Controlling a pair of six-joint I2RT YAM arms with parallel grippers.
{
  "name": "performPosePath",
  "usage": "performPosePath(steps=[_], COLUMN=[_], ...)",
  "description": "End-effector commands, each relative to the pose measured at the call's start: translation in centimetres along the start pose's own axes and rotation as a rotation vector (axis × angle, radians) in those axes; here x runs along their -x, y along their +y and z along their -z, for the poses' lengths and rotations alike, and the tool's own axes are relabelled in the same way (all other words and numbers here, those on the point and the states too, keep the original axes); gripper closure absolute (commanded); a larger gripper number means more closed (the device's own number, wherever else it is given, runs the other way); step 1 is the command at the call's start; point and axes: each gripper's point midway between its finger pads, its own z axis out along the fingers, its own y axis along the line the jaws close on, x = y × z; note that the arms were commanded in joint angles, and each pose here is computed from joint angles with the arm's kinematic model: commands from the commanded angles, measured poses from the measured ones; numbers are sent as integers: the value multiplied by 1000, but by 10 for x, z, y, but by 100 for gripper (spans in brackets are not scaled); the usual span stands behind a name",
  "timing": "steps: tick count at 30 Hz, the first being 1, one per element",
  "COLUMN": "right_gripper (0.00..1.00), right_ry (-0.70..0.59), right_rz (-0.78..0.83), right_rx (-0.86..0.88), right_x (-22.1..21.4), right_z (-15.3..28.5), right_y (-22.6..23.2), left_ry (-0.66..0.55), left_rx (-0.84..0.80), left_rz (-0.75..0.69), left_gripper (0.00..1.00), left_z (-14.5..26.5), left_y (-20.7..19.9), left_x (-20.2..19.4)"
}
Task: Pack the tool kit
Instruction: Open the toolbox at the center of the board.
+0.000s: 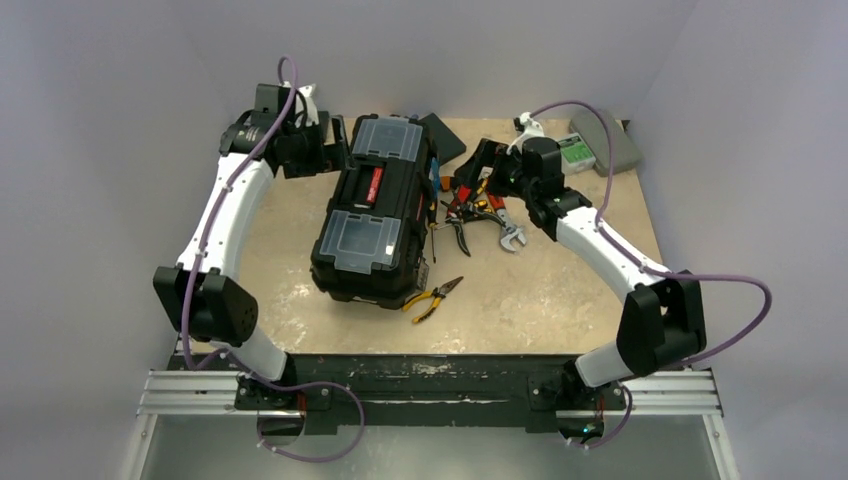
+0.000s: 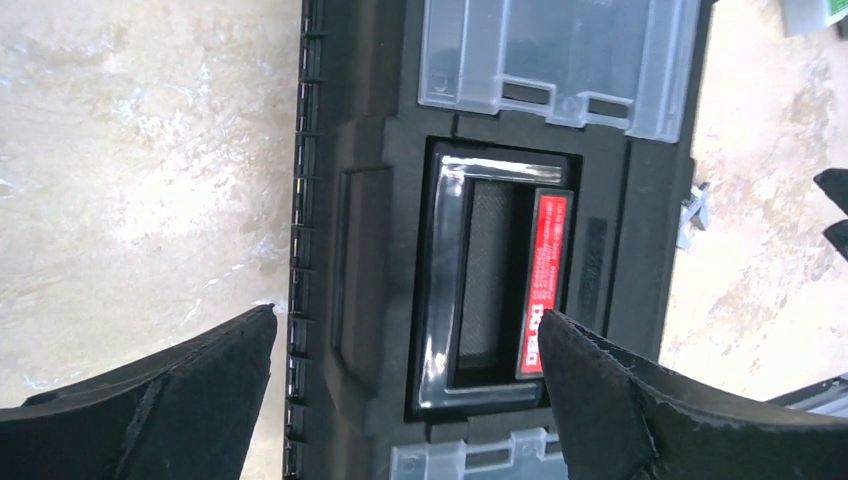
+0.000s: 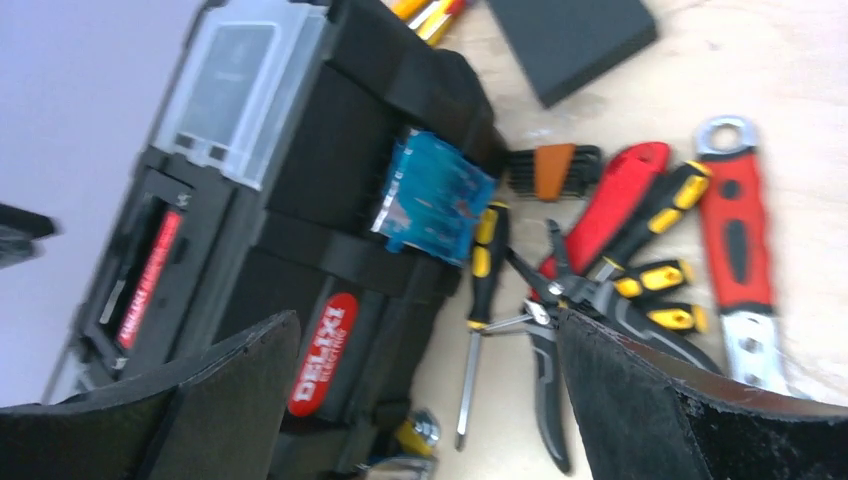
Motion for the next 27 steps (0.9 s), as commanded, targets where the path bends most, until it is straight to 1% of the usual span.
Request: performPosePath(steps=[1, 4, 7, 10, 11, 16, 17, 22, 27], right_gripper=[1, 1, 1, 1, 1, 1, 1, 1, 1], right_ry=[-39, -6, 8, 21, 26, 37, 57, 83, 83], right_rz=[-111, -202, -268, -322, -342, -422, -449, -579, -619], right_rx=[321, 443, 511, 555, 568, 570, 558, 610, 626], right_x=[16, 9, 1, -10, -14, -25, -29, -38, -40], right_z=[-10, -22, -34, -44, -47, -68, -76, -89, -101], right_y=[50, 59, 62, 60, 59, 48, 45, 43, 39], left_ry=[111, 165, 194, 217, 234, 262, 266, 255, 249], left_rx=[-18, -43, -39, -29, -31, -47, -46, 0, -2], left_rz=[-14, -13, -17, -22, -16, -4, -4, -25, -30], left_gripper=[0, 2, 3, 8, 12, 41, 44, 46, 46], left_z=[-14, -30, -43, -56, -59, -64, -64, -59, -55], left_y=[-1, -1, 5, 13, 14, 14, 14, 21, 21], left_x=[-14, -26, -35, -46, -50, -57, -57, -56, -57])
